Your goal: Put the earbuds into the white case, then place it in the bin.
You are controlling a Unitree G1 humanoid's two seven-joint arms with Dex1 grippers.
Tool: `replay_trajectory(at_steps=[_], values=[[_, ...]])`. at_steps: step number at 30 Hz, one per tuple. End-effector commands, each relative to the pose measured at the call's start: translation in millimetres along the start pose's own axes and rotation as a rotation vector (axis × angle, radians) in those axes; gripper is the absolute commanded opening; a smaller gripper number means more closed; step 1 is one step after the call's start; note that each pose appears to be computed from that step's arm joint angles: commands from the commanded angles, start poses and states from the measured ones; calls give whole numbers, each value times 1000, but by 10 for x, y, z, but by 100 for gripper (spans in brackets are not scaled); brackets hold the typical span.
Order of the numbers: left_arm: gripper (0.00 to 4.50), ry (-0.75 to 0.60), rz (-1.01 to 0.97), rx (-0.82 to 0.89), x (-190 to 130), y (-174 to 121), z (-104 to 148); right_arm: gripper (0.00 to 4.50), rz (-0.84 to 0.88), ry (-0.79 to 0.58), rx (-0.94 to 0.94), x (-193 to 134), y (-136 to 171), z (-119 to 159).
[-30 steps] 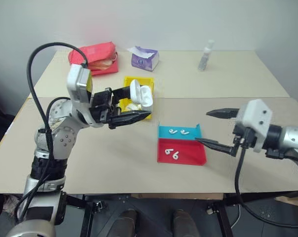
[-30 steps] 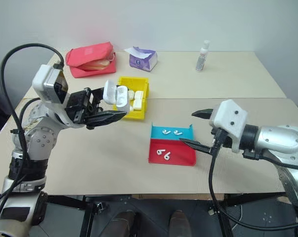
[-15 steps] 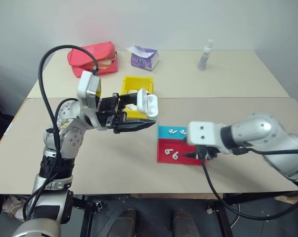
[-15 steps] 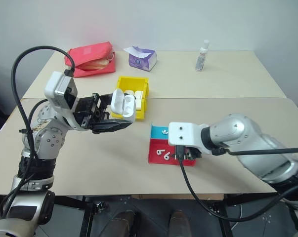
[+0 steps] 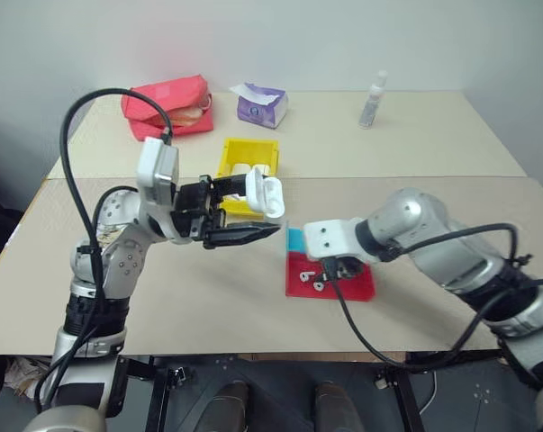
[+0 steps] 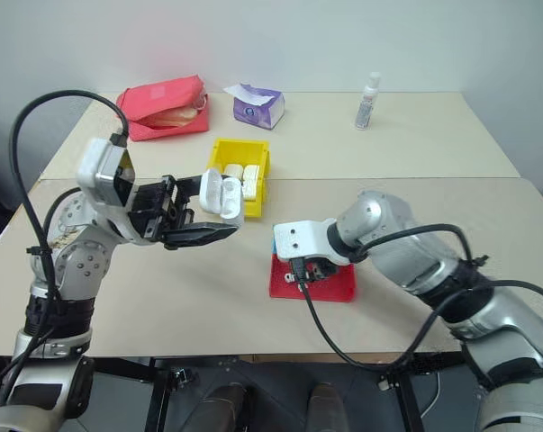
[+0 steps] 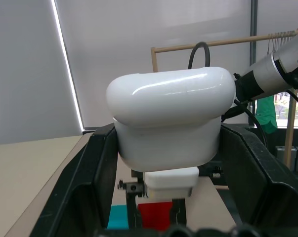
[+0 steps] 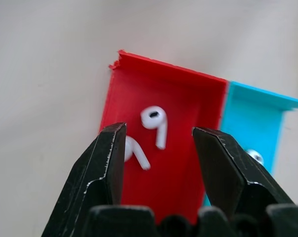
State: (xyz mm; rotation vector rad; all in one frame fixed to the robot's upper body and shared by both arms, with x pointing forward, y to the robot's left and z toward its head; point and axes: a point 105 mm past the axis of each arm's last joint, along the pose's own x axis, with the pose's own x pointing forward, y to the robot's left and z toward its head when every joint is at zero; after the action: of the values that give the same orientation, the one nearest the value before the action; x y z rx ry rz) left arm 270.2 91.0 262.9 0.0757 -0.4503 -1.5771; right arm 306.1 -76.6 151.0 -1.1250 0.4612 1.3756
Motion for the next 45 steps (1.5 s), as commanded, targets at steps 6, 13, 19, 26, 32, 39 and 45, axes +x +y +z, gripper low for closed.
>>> replay_trajectory(at_steps=[6, 13, 19, 26, 32, 39, 45], values=[[279, 11, 28, 44, -44, -75, 113, 258, -12, 38, -51, 16, -160, 51], [279, 17, 43, 52, -54, -94, 140, 258, 18, 50, -63, 88, -161, 46], [279, 20, 51, 53, -54, -110, 147, 258, 25, 87, -83, 158, -167, -5], [279, 24, 58, 53, -59, -115, 145, 258, 32, 93, -87, 200, -165, -4], [279, 26, 62, 53, -58, -119, 144, 258, 38, 87, -82, 212, -154, 10], [279, 28, 64, 55, -58, -115, 153, 258, 52, 90, -84, 253, -112, 6], [279, 28, 66, 55, -52, -115, 154, 221, 61, 97, -85, 270, -90, -22]])
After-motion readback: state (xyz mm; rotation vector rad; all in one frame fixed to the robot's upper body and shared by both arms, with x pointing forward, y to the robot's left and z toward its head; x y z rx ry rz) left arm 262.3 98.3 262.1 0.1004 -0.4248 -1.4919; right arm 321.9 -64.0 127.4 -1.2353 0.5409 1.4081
